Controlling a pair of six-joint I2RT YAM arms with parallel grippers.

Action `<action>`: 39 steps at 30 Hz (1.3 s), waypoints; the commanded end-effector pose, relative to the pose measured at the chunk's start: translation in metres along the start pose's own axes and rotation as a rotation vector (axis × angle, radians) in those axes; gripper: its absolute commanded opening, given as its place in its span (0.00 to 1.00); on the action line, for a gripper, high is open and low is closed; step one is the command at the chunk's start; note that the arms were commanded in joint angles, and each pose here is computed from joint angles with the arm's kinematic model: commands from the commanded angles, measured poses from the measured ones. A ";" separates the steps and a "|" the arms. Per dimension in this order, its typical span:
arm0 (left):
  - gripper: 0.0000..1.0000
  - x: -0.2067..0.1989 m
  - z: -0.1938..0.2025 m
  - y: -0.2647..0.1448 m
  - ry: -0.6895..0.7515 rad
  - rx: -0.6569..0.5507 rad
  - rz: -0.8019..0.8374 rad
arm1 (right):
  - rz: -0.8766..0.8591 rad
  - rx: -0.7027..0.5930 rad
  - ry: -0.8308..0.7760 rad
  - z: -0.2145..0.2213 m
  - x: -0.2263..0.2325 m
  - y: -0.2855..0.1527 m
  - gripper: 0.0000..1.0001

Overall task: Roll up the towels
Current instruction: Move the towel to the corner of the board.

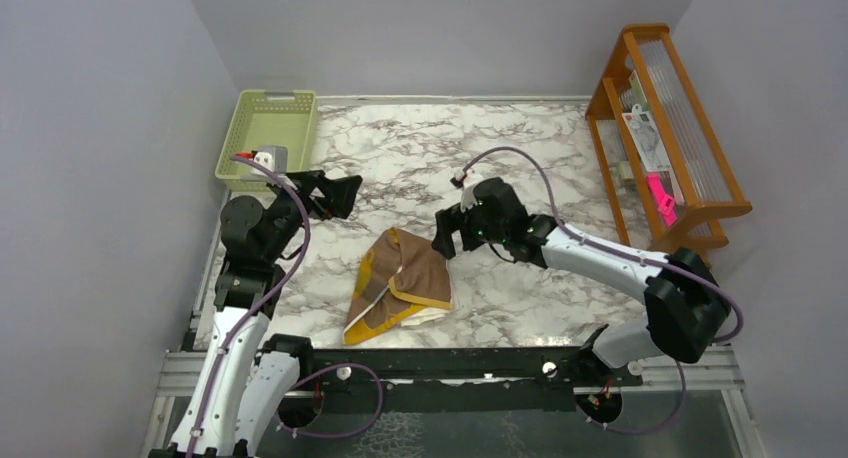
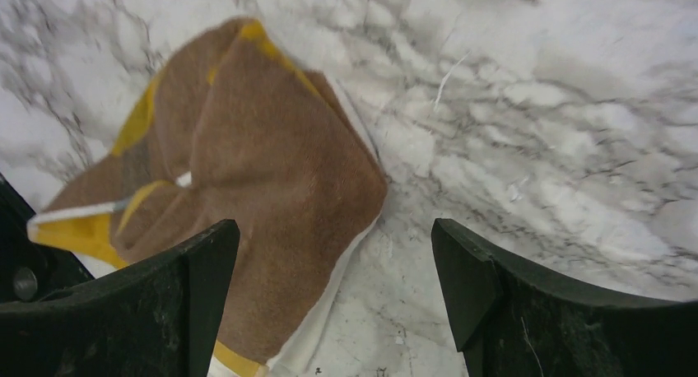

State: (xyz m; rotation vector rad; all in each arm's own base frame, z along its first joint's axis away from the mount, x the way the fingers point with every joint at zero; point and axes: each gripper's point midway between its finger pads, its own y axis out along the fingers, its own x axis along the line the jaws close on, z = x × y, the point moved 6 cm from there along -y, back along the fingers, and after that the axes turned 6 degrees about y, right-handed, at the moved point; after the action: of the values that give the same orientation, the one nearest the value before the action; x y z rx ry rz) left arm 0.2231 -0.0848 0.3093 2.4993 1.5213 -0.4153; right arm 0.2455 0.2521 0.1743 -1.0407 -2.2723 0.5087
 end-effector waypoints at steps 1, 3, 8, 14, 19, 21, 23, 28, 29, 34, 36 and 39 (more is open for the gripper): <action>0.99 0.026 0.008 0.014 -0.013 0.090 -0.171 | -0.005 0.011 -0.039 0.023 0.000 0.025 0.88; 0.99 0.046 0.025 0.015 -0.044 0.199 -0.324 | -0.035 0.034 -0.010 0.040 0.001 0.032 0.88; 0.99 0.058 0.074 0.014 -0.183 0.367 -0.391 | -0.071 0.102 0.001 0.073 0.007 0.051 0.87; 0.98 0.058 0.098 0.010 -0.266 0.361 -0.378 | -0.128 0.100 -0.008 0.069 0.023 0.060 0.27; 0.98 0.059 0.091 0.010 -0.243 0.350 -0.395 | 0.006 -0.088 -0.072 0.015 0.016 0.039 0.01; 0.97 0.059 0.092 0.010 -0.246 0.354 -0.398 | 0.073 -0.208 -0.068 -0.024 0.003 0.018 0.01; 0.97 0.059 0.094 0.009 -0.252 0.357 -0.397 | 0.101 -0.347 -0.041 -0.065 -0.007 -0.011 0.01; 0.97 0.057 0.092 0.010 -0.251 0.350 -0.375 | 0.099 -0.643 -0.149 -0.144 0.010 -0.084 0.01; 0.97 0.056 0.091 0.011 -0.248 0.350 -0.372 | 0.111 -0.670 -0.164 -0.155 0.012 -0.093 0.01; 0.96 0.054 0.091 0.011 -0.251 0.346 -0.351 | 0.290 -0.813 -0.227 -0.205 -0.008 -0.121 0.01; 0.96 0.052 0.092 0.011 -0.259 0.348 -0.337 | 0.394 -0.818 -0.181 -0.224 -0.048 -0.118 0.01; 0.96 0.051 0.095 0.012 -0.266 0.361 -0.318 | 0.399 -0.804 -0.043 -0.242 -0.112 -0.105 0.01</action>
State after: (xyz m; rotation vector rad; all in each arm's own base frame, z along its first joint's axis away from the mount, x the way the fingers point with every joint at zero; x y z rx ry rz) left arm 0.2404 -0.0705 0.1894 2.2745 1.9566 -1.1608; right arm 0.3410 0.1743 0.3982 -1.7677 -2.5357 -0.2986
